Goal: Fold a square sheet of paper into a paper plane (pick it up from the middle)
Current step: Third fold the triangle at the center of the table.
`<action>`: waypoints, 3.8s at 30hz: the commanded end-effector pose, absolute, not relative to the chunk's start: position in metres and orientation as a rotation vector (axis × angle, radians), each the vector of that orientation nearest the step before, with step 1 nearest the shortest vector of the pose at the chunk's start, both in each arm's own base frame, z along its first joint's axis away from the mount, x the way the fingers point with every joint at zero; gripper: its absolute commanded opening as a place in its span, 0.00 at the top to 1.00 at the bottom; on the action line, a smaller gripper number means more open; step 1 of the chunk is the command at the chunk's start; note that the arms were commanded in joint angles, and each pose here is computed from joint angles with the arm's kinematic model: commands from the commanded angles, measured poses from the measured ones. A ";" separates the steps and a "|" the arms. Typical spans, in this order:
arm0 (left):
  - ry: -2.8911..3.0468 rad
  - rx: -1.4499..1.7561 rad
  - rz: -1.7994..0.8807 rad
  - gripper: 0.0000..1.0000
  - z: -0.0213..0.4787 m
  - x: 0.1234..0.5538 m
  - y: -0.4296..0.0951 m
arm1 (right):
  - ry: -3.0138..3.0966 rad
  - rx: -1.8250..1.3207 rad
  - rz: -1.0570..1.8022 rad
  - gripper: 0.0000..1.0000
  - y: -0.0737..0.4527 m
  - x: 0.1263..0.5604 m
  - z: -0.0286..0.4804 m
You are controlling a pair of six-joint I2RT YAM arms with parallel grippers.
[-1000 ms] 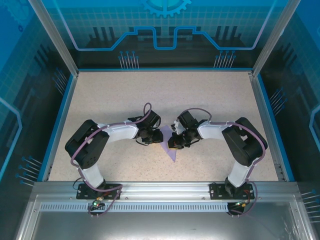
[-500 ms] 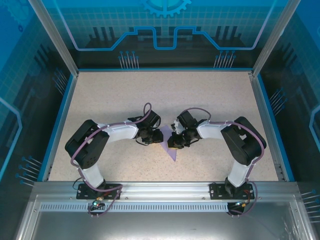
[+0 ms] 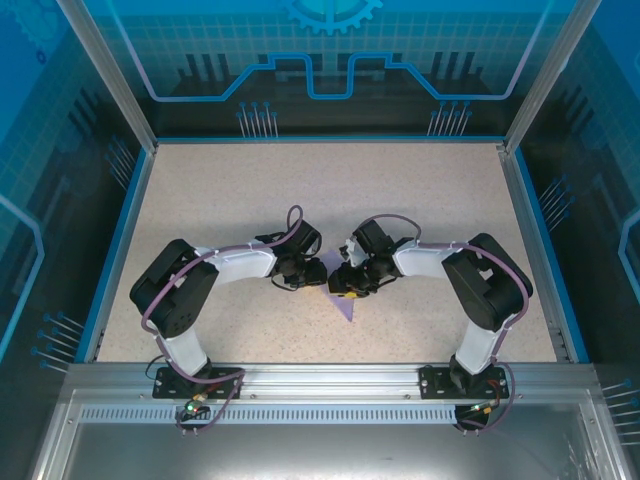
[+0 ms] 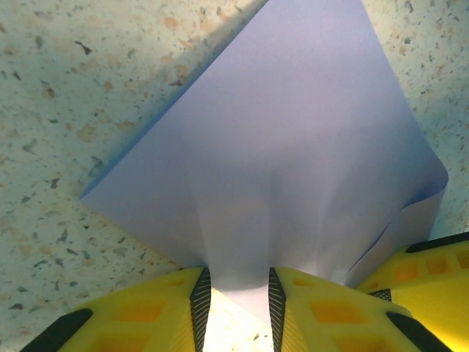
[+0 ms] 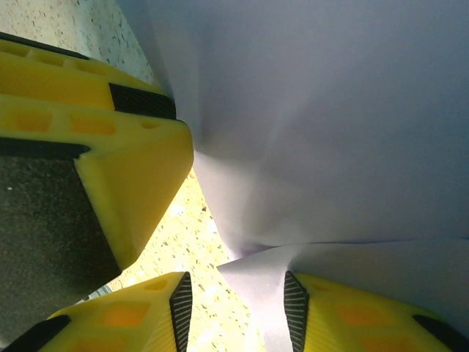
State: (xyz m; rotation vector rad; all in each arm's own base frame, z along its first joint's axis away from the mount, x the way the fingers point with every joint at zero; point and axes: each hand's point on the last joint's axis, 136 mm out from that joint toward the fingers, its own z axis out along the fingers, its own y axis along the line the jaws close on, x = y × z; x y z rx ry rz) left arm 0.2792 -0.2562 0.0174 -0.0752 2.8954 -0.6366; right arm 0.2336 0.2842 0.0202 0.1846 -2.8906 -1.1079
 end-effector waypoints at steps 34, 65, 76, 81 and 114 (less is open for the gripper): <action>2.870 -0.141 -0.870 0.75 0.042 0.256 -0.278 | -2.902 0.192 -0.997 0.90 0.273 0.222 0.001; 2.921 -0.093 -0.918 0.85 0.023 0.239 -0.297 | -2.900 0.002 -1.002 0.94 0.262 0.227 -0.009; 2.937 -0.086 -0.911 0.86 0.018 0.234 -0.295 | -2.896 -0.034 -0.996 0.95 0.256 0.226 -0.013; 2.931 -0.093 -0.893 0.86 0.020 0.233 -0.291 | -2.893 -0.035 -0.994 0.96 0.254 0.225 -0.013; 3.010 -0.077 -0.657 0.88 -0.011 0.238 -0.274 | -2.901 0.001 -1.068 0.90 0.259 0.230 0.008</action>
